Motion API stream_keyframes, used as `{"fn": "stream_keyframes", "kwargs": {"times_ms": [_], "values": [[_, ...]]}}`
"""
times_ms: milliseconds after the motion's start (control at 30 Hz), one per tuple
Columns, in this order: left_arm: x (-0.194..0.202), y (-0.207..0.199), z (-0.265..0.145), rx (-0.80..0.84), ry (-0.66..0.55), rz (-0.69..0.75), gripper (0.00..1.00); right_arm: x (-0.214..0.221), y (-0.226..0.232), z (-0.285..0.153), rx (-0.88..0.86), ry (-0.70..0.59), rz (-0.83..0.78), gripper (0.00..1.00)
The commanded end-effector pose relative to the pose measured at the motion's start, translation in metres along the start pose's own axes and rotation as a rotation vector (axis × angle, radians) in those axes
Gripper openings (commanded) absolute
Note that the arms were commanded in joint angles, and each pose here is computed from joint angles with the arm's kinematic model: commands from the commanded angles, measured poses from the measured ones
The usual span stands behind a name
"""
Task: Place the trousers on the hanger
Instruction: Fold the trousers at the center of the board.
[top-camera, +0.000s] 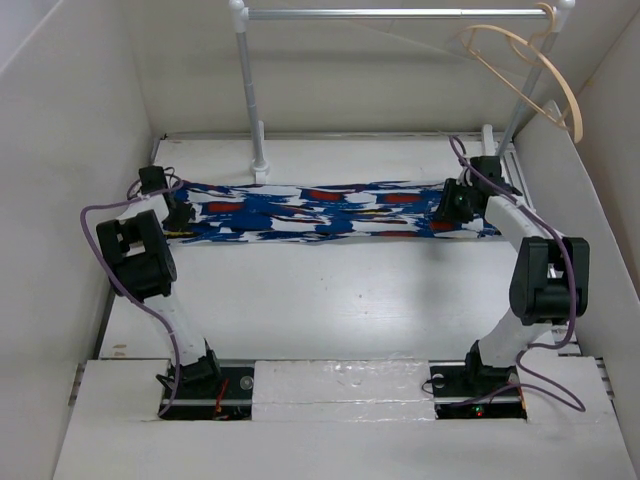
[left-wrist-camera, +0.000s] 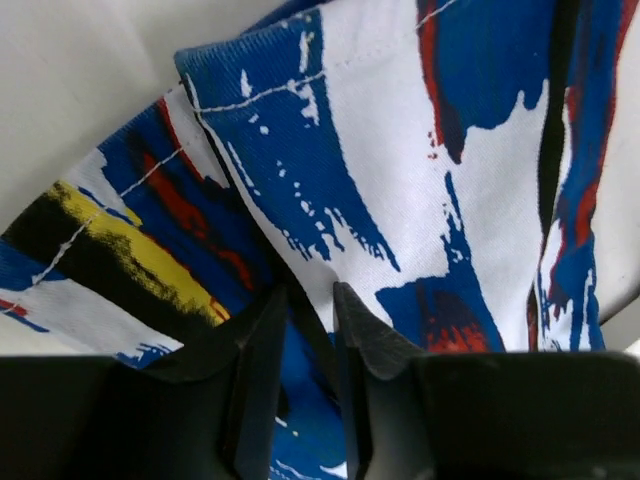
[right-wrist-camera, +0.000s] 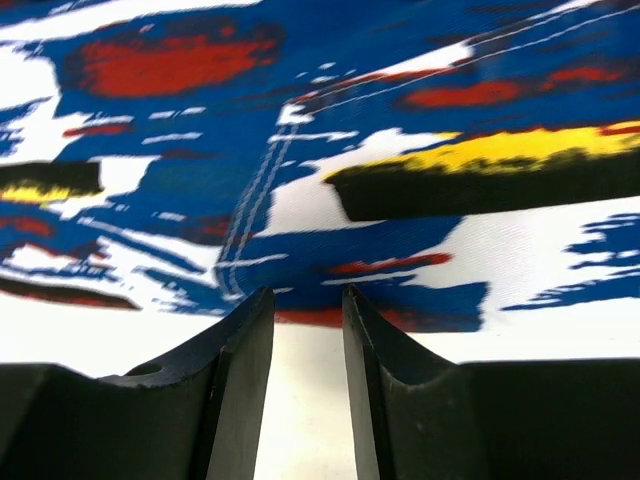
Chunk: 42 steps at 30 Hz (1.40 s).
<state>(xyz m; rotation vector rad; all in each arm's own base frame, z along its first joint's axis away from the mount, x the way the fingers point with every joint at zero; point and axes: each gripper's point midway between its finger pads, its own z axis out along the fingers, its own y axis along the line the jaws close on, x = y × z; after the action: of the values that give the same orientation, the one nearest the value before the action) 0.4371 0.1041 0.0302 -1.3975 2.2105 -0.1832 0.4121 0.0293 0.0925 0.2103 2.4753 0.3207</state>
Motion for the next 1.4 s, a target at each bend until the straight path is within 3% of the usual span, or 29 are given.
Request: {"fn": "stream_keyframes", "kwargs": {"times_ms": [0, 233, 267, 300, 333, 700, 1000, 1133, 1200, 1267, 1367], "values": [[-0.016, 0.000, -0.011, -0.033, -0.061, -0.045, 0.23, -0.024, 0.021, -0.013, -0.069, -0.096, -0.046, 0.39], [-0.015, 0.000, 0.002, -0.041, -0.053, -0.057, 0.30, -0.022, 0.023, -0.016, -0.079, -0.093, -0.062, 0.40], [-0.015, -0.002, 0.002, -0.035, -0.052, -0.057, 0.27, -0.022, 0.022, -0.017, -0.073, -0.092, -0.073, 0.40], [-0.015, -0.001, 0.002, -0.034, -0.053, -0.055, 0.09, -0.021, 0.021, -0.017, -0.071, -0.089, -0.076, 0.40], [-0.016, -0.001, 0.001, -0.035, -0.062, -0.061, 0.00, -0.021, 0.017, -0.017, -0.068, -0.088, -0.071, 0.40], [-0.042, -0.014, -0.081, 0.069, -0.221, -0.040, 0.00, -0.014, 0.008, -0.012, -0.088, -0.058, -0.069, 0.40], [0.010, 0.052, -0.062, -0.099, -0.126, -0.022, 0.00, -0.029, -0.031, -0.017, -0.064, -0.069, 0.041, 0.41], [0.021, 0.082, -0.045, -0.274, -0.066, -0.034, 0.00, -0.028, -0.045, -0.011, -0.086, -0.057, 0.114, 0.54], [0.022, 0.088, -0.041, -0.332, -0.041, -0.029, 0.11, -0.023, -0.051, -0.011, -0.088, -0.056, 0.150, 0.64], [0.016, 0.086, -0.045, -0.329, -0.055, -0.002, 0.19, -0.023, -0.063, -0.019, -0.069, -0.079, 0.205, 0.68], [-0.001, 0.063, -0.068, -0.217, -0.126, 0.009, 0.21, -0.015, -0.090, -0.024, -0.016, -0.103, 0.299, 0.72]]}}
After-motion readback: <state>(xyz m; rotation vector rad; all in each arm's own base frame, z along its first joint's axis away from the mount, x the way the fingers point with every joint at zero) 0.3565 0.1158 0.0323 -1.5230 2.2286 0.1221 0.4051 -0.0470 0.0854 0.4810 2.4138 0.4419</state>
